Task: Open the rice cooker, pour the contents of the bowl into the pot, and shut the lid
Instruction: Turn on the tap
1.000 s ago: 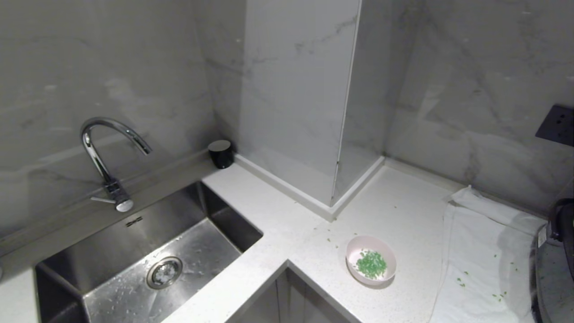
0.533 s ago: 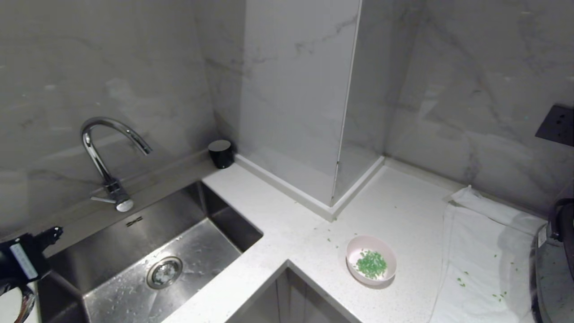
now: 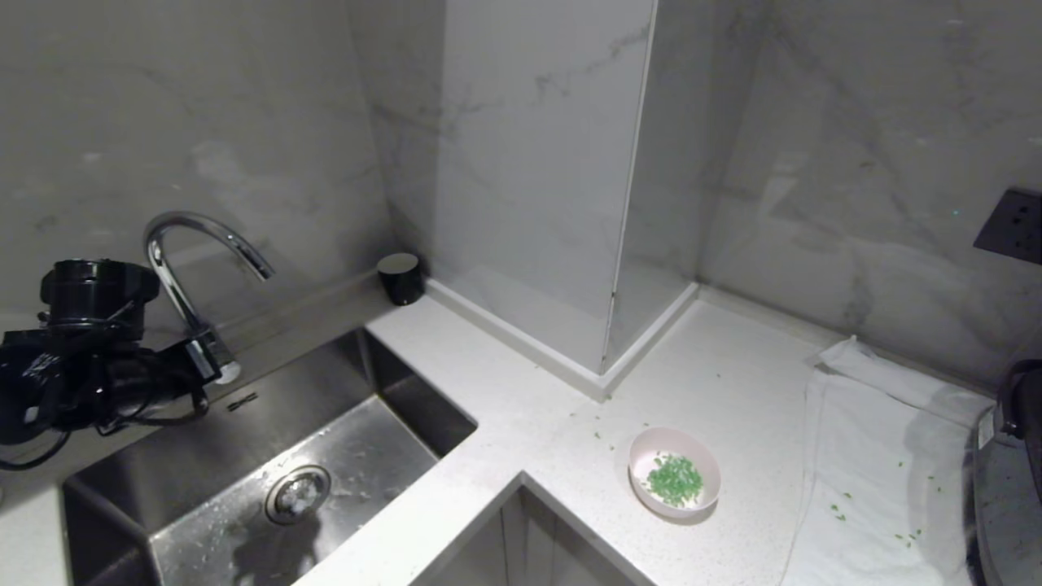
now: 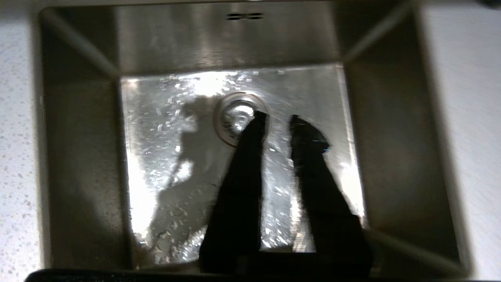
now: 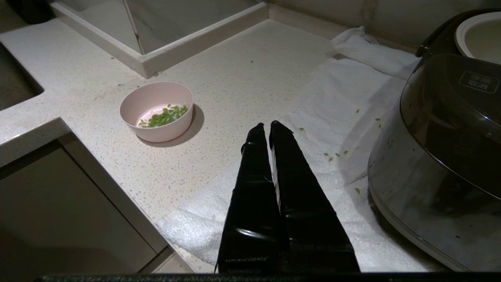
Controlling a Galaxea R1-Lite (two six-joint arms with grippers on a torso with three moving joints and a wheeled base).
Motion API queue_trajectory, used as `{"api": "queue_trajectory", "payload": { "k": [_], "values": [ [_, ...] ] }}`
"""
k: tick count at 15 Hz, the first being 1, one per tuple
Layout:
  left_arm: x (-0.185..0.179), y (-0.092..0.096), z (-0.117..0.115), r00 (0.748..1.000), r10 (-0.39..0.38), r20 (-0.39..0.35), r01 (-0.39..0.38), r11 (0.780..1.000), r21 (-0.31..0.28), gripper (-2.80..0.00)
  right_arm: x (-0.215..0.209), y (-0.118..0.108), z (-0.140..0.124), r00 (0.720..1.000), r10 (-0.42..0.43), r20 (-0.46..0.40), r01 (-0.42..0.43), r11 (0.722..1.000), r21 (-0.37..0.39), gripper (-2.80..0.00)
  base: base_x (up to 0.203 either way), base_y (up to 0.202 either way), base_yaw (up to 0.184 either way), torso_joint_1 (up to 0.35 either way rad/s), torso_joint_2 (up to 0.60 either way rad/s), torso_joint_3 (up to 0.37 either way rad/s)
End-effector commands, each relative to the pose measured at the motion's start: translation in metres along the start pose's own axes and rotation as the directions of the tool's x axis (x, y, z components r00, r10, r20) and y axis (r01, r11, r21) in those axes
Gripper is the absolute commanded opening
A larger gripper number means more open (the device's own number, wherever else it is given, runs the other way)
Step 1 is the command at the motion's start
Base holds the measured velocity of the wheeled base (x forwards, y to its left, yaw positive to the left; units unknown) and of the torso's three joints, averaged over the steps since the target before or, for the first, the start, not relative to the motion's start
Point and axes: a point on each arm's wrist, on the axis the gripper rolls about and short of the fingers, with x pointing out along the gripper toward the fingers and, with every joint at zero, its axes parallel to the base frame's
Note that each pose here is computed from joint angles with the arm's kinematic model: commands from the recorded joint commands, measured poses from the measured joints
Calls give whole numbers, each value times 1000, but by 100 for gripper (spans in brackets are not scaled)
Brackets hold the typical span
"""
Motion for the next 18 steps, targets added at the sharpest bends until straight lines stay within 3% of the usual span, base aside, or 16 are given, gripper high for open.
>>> {"api": "queue_trajectory", "payload": {
  "k": [1, 8, 13, 18],
  "values": [
    [59, 2, -10, 991, 111, -79, -111, 994, 7, 0, 0, 0, 0, 1000, 1, -2, -1, 1000, 0, -280, 0, 0, 0, 0, 0, 0],
    [101, 0, 43, 987, 125, 99, -117, 990, -83, 0, 0, 0, 0, 1000, 1, -2, -1, 1000, 0, -280, 0, 0, 0, 0, 0, 0],
    [136, 10, 43, 982, 168, 83, -159, 982, -104, 0, 0, 0, 0, 1000, -1, -2, 1, 1000, 0, -280, 0, 0, 0, 0, 0, 0],
    [165, 7, 40, 982, 174, 78, -165, 980, -112, 0, 0, 0, 0, 1000, 1, -2, -1, 1000, 0, -280, 0, 0, 0, 0, 0, 0]
  ]
}}
